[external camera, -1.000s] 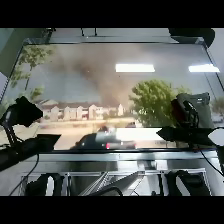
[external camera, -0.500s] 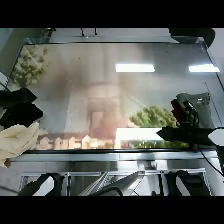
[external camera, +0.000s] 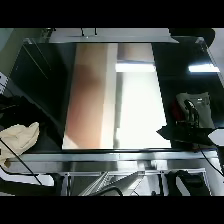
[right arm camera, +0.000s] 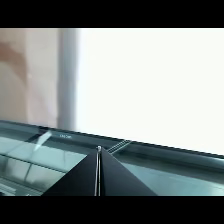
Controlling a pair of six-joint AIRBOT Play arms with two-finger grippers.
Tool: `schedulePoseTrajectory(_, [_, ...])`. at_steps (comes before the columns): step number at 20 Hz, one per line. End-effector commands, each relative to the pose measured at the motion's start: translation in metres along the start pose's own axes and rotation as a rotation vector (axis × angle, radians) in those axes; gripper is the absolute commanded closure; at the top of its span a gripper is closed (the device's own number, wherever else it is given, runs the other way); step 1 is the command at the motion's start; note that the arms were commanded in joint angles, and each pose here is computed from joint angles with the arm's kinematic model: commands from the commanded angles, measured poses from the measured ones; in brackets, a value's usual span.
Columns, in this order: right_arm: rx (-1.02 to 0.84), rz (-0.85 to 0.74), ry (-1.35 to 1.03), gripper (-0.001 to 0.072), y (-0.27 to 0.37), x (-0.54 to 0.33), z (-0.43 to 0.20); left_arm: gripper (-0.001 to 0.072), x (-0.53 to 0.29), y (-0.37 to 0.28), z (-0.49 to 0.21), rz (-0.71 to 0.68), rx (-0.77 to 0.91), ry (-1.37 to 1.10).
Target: Fold the shirts.
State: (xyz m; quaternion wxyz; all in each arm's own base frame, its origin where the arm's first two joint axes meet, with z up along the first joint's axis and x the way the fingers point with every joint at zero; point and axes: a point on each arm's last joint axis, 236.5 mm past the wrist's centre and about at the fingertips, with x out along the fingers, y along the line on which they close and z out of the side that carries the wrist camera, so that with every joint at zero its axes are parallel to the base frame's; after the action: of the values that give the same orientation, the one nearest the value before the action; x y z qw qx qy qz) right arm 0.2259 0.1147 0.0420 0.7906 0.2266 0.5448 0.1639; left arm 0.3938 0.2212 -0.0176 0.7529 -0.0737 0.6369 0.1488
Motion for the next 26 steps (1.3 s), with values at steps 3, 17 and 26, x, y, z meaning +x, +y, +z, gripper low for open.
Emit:
schedulePoseTrajectory(3, [-0.044, 0.000, -0.008, 0.0694, 0.000, 0.000, 0.002, 0.0023, 0.067, 0.011, -0.014, -0.024, 0.002, 0.117])
schedulePoseTrajectory(17, [-0.039, -0.001, 0.004, 0.0693, -0.001, 0.002, 0.000, 0.0690, -0.246, -0.289, 0.000, -0.717, 0.440, -0.404])
schedulePoseTrajectory(26, [-0.022, -0.005, 0.030, 0.0693, -0.005, 0.008, 0.000, 0.0690, -0.189, -0.458, -0.151, -0.816, 0.740, -0.303])
